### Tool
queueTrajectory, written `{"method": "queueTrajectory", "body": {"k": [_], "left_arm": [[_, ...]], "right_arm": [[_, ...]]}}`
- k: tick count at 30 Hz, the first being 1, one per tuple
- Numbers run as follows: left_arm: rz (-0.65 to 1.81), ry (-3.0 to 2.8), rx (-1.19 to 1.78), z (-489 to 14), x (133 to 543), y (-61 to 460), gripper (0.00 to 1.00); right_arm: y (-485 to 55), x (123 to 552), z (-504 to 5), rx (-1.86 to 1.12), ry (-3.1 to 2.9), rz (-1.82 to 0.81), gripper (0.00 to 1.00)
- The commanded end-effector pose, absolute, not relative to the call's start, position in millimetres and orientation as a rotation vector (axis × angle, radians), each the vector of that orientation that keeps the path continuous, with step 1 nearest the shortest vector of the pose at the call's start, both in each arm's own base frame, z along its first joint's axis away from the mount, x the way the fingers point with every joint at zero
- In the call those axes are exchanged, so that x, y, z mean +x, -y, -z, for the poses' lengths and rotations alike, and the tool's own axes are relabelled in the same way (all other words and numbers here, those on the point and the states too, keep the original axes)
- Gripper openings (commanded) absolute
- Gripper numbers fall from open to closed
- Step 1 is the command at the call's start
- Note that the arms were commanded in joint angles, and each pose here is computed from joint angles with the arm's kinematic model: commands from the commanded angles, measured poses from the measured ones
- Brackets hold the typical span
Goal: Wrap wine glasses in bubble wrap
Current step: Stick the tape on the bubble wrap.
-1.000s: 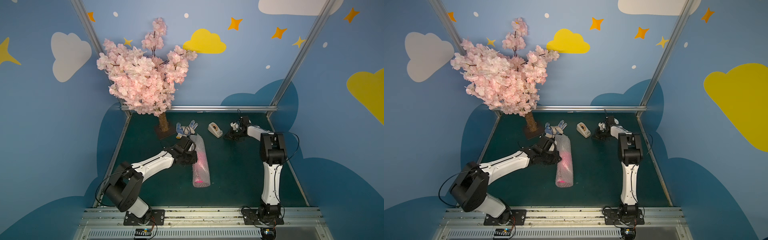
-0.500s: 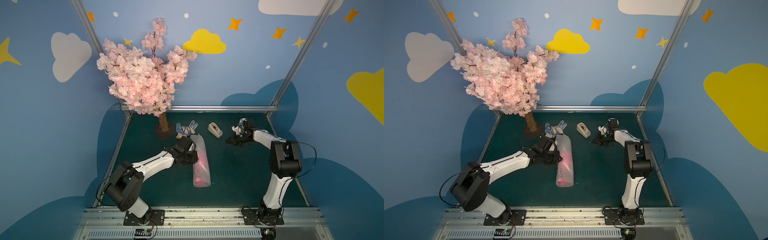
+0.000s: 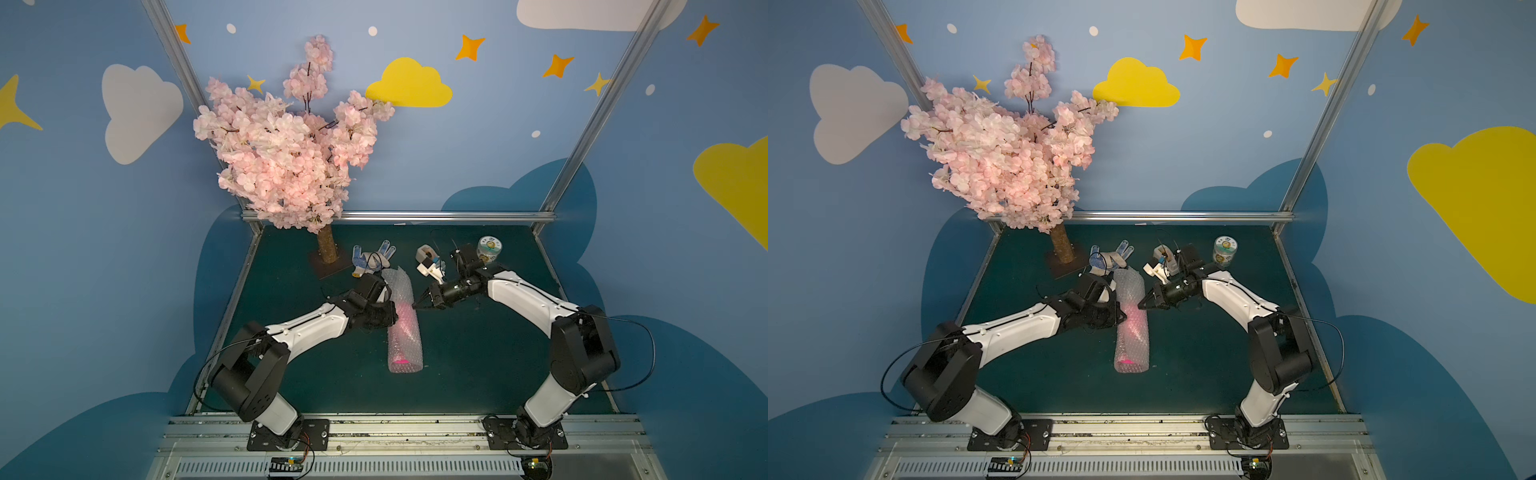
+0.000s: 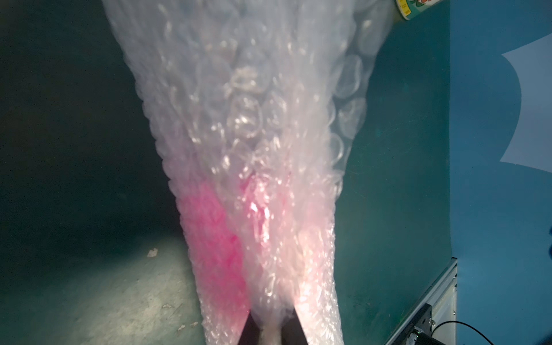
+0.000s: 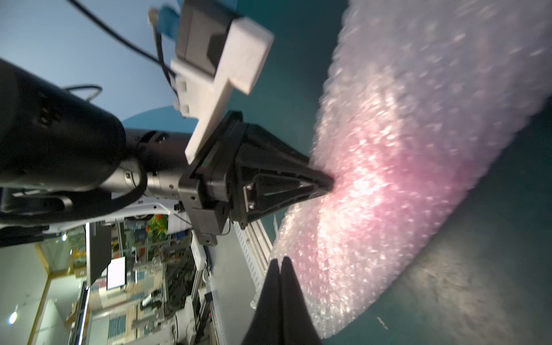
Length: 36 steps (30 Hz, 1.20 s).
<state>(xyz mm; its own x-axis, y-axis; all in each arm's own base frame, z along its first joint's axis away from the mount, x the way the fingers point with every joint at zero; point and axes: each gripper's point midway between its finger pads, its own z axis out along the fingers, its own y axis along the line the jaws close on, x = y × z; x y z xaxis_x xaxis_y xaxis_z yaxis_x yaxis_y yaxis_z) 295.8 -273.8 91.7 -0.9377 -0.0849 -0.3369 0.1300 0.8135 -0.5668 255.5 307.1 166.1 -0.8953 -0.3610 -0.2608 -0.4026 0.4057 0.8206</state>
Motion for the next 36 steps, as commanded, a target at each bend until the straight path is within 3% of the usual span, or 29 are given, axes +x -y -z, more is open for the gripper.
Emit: {"method": "queueTrajectory", "body": {"k": [1, 9, 36], "left_arm": [[0.821, -2.714, 0.046, -74, 284, 266, 0.12], [0.830, -2.712, 0.046, -74, 283, 267, 0.12], [0.834, -2.694, 0.030, -81, 282, 265, 0.12]], "right_arm": [[-311, 229, -154, -0.788, -2.666, -1.568, 0.00], [-318, 216, -135, -0.830, -2.740, -1.519, 0.00], [-344, 230, -114, -0.785, -2.785, -1.475, 0.00]]}}
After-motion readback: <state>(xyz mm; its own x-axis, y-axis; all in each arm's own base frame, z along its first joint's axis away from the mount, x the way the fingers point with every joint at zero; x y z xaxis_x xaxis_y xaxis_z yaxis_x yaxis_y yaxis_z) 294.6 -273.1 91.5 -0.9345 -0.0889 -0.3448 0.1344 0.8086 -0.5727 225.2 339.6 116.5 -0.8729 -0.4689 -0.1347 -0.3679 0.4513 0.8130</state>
